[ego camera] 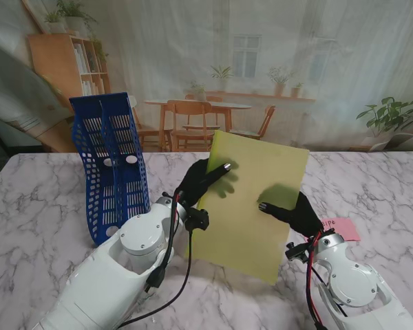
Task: Open the sliding file folder, put the receipt in and insert it into the document holder
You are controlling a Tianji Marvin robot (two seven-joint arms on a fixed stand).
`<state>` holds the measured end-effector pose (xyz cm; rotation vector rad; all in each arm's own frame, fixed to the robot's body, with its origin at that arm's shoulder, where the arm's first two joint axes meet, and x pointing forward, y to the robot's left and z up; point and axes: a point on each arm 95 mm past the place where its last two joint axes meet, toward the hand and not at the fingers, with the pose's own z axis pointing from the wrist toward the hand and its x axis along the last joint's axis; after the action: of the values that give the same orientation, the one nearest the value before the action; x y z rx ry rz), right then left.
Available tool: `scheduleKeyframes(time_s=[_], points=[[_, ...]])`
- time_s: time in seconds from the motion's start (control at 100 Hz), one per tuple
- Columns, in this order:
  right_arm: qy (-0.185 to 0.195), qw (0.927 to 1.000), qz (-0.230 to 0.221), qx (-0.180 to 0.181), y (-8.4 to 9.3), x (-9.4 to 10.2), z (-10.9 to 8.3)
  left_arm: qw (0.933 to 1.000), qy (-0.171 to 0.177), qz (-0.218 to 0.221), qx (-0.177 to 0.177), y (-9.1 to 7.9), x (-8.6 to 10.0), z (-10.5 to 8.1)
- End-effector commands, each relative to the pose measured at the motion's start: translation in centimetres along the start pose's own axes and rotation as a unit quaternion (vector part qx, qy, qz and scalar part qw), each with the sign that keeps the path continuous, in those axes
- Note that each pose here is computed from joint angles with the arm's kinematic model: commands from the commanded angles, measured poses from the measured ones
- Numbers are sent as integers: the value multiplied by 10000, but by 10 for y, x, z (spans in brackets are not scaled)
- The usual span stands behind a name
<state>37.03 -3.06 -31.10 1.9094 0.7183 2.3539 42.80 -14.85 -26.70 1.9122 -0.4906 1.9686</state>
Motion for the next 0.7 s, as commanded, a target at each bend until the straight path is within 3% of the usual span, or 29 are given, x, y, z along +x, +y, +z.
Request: scheduleKeyframes(time_s=[0.0, 0.5, 0.69], points=[[78, 9999, 80, -70, -3, 2, 2, 9998, -34, 3, -200, 5, -3, 0], [733, 9925, 200, -960, 9, 8, 0, 9978, 34, 640, -173, -21, -1, -1], [835, 9899, 259, -1115, 13, 10, -3, 9966, 3, 808, -161, -29, -2, -2]])
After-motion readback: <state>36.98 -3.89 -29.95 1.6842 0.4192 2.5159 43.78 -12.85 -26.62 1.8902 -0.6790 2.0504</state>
